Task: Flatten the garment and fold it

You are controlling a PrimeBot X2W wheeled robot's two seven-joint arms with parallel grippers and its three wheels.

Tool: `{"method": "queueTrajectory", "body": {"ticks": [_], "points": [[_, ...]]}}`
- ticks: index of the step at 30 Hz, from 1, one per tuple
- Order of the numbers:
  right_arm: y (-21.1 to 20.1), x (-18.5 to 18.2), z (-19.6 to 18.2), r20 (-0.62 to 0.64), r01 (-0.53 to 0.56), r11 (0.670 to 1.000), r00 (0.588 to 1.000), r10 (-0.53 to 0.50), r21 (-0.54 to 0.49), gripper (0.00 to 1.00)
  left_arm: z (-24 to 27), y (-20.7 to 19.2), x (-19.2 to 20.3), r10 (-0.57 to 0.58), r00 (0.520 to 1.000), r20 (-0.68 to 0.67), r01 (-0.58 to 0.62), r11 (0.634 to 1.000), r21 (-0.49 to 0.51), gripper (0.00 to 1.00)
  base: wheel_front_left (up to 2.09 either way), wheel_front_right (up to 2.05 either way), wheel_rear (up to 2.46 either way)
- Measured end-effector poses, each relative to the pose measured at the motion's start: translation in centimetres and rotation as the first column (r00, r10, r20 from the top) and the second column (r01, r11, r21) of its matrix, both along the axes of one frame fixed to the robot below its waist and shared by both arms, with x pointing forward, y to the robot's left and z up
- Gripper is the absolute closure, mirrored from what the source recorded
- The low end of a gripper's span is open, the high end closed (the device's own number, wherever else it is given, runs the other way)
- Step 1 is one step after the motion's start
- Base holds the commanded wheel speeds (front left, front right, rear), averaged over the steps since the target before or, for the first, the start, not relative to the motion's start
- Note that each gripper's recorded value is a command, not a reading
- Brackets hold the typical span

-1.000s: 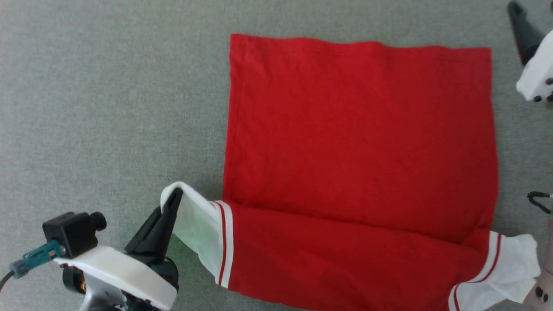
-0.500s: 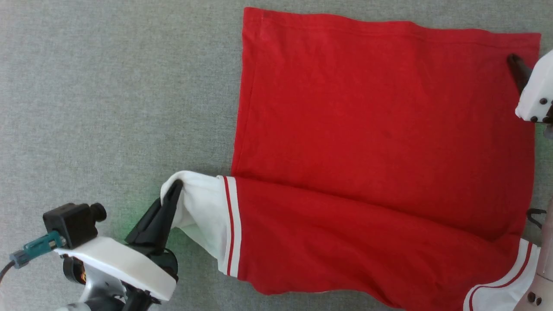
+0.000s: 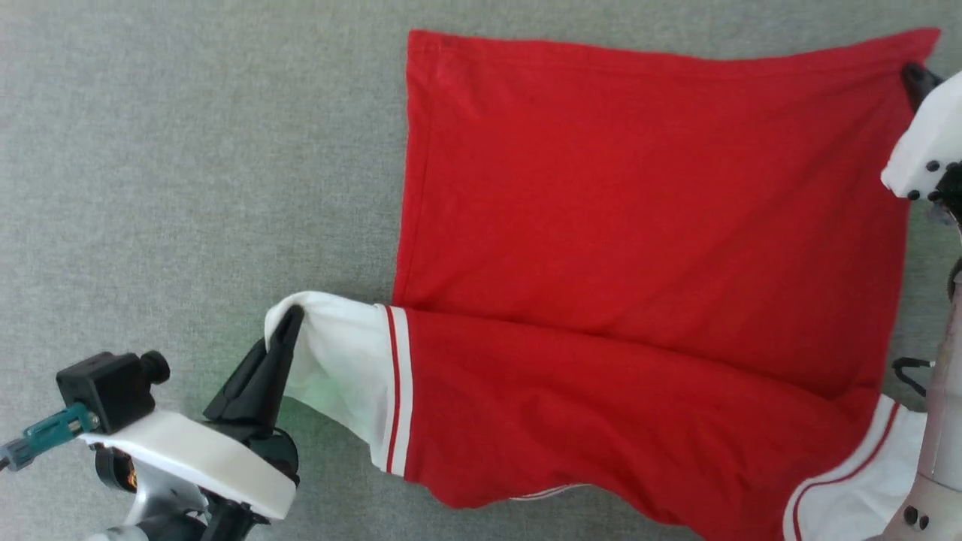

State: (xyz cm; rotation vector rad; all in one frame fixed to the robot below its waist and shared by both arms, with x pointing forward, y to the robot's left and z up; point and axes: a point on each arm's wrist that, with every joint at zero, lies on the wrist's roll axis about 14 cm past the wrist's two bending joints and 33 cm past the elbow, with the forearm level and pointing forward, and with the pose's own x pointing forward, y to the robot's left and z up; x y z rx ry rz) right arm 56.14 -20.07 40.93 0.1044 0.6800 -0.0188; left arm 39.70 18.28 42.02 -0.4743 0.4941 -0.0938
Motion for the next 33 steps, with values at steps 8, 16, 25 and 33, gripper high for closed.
{"method": "queueTrajectory", "body": {"ticks": [8,16,25,33], "points": [[-3.0,-4.0,5.9,0.182,0.052,0.998,0.982,-0.058,0.037,1.0,2.5,0.0,-0.8,0.008,0.998,0.065,-0.009,1.0,0.015,1.0,0.0,0.0,0.0],[-9.9,-15.7,8.1,0.204,0.258,0.966,0.944,-0.259,0.032,1.0,3.9,-0.6,-3.0,-0.011,0.997,0.071,0.009,1.0,0.028,1.0,0.0,0.0,0.0],[-11.1,-27.6,0.2,-0.06,0.347,0.937,0.937,-0.345,0.033,1.0,4.0,-2.6,-4.3,-0.083,0.996,0.043,0.082,0.996,0.024,1.0,0.0,0.0,0.0],[-8.0,-27.2,-4.5,-0.072,0.313,0.947,0.949,-0.308,0.073,1.0,3.9,-4.2,-4.6,-0.129,0.991,0.035,0.129,0.992,0.009,1.0,0.0,0.0,0.0]]}}
